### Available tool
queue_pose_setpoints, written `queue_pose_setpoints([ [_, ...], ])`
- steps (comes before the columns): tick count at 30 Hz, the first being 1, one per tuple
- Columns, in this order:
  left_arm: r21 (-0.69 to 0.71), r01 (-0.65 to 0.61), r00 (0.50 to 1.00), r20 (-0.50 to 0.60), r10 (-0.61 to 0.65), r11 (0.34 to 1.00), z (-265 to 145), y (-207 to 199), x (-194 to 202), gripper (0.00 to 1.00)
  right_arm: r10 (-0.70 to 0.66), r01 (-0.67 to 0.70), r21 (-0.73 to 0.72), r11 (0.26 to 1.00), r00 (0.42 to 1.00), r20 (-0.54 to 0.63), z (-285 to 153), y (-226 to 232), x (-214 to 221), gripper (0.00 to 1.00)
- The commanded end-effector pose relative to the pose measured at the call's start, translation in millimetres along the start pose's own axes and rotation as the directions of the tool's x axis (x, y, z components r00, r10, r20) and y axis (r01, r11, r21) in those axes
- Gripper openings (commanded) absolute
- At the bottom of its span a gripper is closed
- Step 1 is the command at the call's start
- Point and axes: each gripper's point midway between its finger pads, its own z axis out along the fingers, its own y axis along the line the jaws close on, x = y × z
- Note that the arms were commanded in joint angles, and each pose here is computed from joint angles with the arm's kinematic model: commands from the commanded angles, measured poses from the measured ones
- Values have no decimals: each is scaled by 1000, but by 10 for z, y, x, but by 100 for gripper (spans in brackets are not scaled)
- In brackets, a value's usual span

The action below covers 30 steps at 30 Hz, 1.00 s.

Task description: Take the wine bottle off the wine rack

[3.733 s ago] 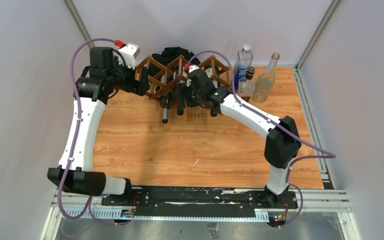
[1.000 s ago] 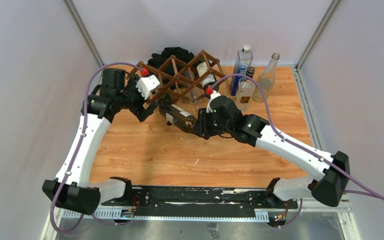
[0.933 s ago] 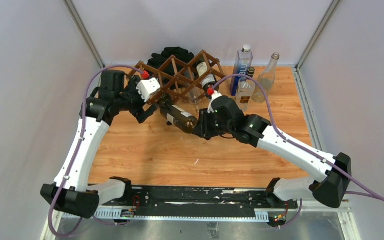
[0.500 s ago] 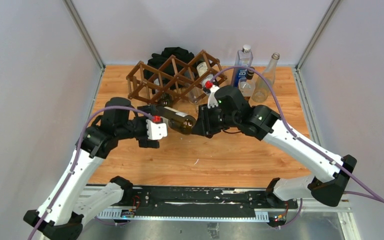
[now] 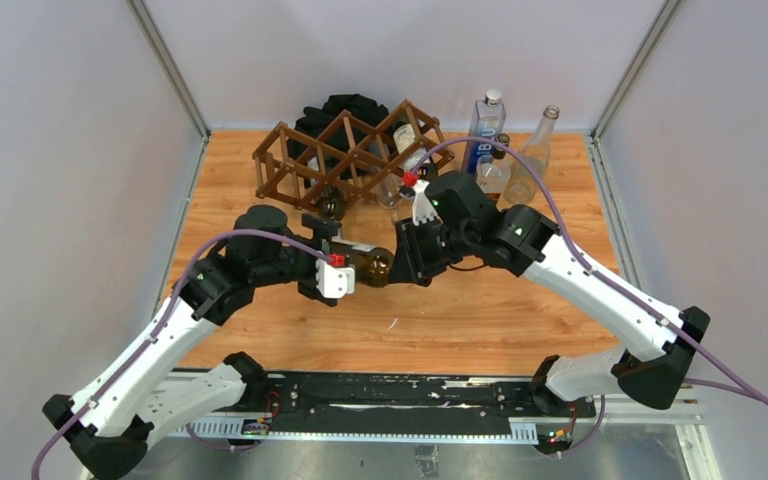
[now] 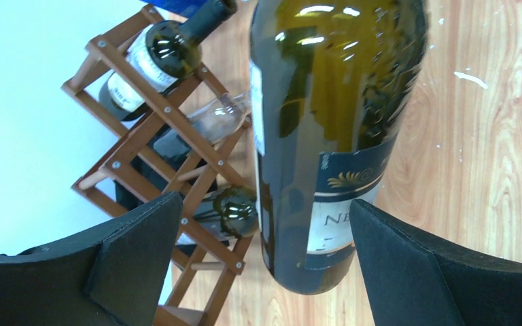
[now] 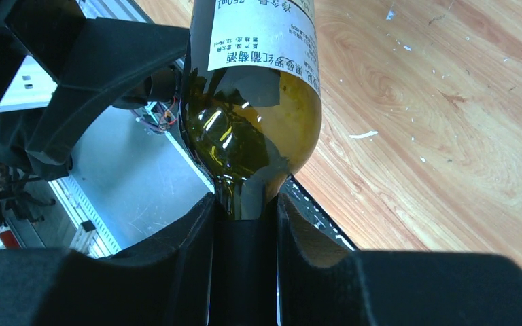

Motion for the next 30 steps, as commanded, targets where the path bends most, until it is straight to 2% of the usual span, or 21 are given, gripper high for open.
queue_pose_setpoints([
  [1, 51, -8, 1000, 6, 8, 999, 145, -133, -16, 100, -104, 125, -170, 978, 987, 126, -170, 471, -330, 0],
  [8, 175, 74, 997, -27, -71, 982, 233, -426, 65, 100, -148, 168, -175, 970, 981, 125, -150, 503, -309, 0],
  [18, 248, 142, 990, -36, -137, 958, 347, -642, 121, 100, -183, 203, -200, 959, 977, 114, -105, 567, -266, 0],
  [20, 234, 151, 989, -37, -146, 960, 382, -606, 124, 96, -188, 207, -204, 957, 976, 110, -93, 579, -247, 0],
  [22, 186, 158, 987, -36, -154, 970, 439, -488, 122, 81, -188, 206, -193, 959, 976, 105, -75, 545, -224, 0],
  [23, 154, 164, 986, -37, -160, 974, 455, -415, 123, 70, -187, 204, -182, 962, 977, 107, -71, 518, -223, 0],
  [24, 119, 170, 985, -34, -167, 978, 470, -337, 117, 56, -185, 202, -173, 964, 977, 109, -70, 497, -216, 6],
  [25, 82, 177, 984, -30, -175, 981, 476, -260, 110, 34, -179, 196, -156, 968, 977, 115, -70, 466, -219, 17],
  [26, 47, 177, 984, -18, -177, 983, 470, -189, 90, 19, -175, 193, -141, 971, 976, 130, -86, 443, -233, 32],
  [27, 12, 178, 984, -2, -178, 984, 466, -121, 67, 9, -172, 190, -122, 974, 974, 145, -98, 409, -251, 44],
  [28, -22, 180, 984, 14, -180, 983, 452, -64, 47, 2, -168, 185, -100, 978, 972, 164, -109, 375, -275, 53],
  [30, -85, 194, 980, 55, -190, 977, 416, 53, -19, 0, -156, 166, -33, 986, 964, 215, -143, 266, -352, 60],
])
